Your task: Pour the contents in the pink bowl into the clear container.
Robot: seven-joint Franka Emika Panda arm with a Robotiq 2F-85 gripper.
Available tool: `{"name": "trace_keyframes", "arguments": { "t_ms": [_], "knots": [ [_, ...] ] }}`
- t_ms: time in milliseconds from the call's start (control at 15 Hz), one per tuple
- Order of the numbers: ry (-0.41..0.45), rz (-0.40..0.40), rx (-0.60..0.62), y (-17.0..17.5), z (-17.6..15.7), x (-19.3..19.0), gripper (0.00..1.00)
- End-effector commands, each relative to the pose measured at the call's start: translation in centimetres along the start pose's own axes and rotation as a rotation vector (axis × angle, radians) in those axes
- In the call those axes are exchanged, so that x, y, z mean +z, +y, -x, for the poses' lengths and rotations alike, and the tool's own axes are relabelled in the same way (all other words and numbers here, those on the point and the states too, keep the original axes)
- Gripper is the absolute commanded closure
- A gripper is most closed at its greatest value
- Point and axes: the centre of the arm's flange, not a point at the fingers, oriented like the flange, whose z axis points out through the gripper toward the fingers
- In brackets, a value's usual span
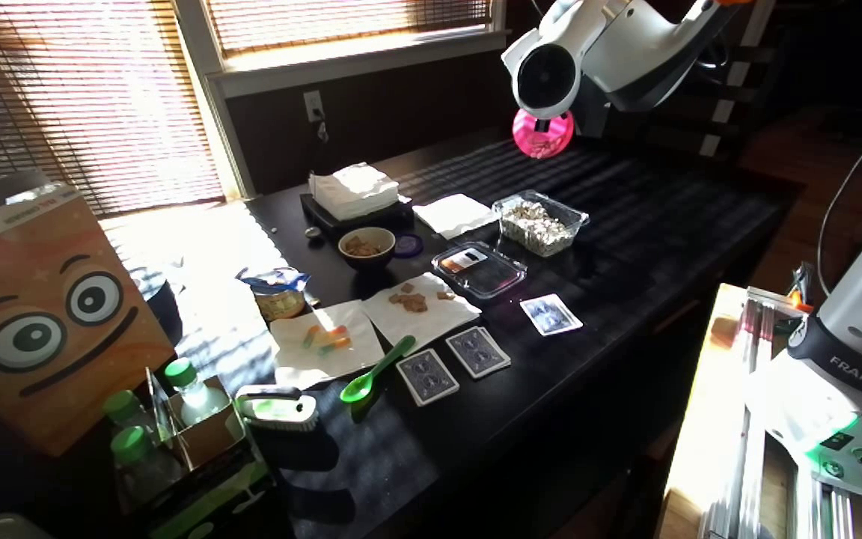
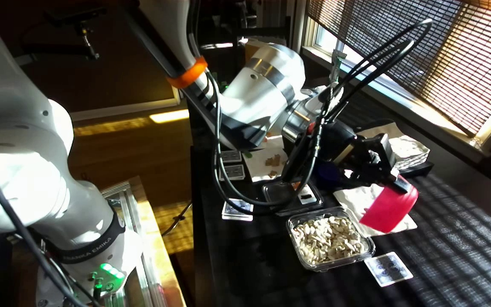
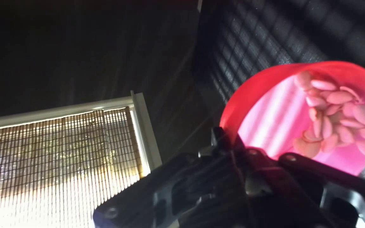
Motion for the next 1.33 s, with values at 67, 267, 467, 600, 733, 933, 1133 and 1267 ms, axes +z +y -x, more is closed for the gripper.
{"name": "trace_keyframes", "arguments": {
  "t_ms": [67,267,467,600,733,933,1133,1267],
  "knots": [
    [0.025,0.068,-0.002,-0.2,0.2,-1.3,0.99],
    [0.031,0.084,-0.009,-0.3,-0.2,-1.7,0.99],
    [0.028,0.128,-0.019,-0.6,-0.5,-2.1,0.99],
    [0.034,0.130,-0.028,-0.7,-0.5,-2.4,0.99],
    [0.043,0.127,-0.040,-1.0,-0.4,-2.6,0.99],
    [0.050,0.134,-0.052,-1.1,-0.4,-2.7,0.99],
    [0.043,0.157,-0.063,-1.2,-0.3,-2.7,0.99],
    [0.041,0.180,-0.070,-1.2,-0.1,-2.8,0.99]
  ]
}}
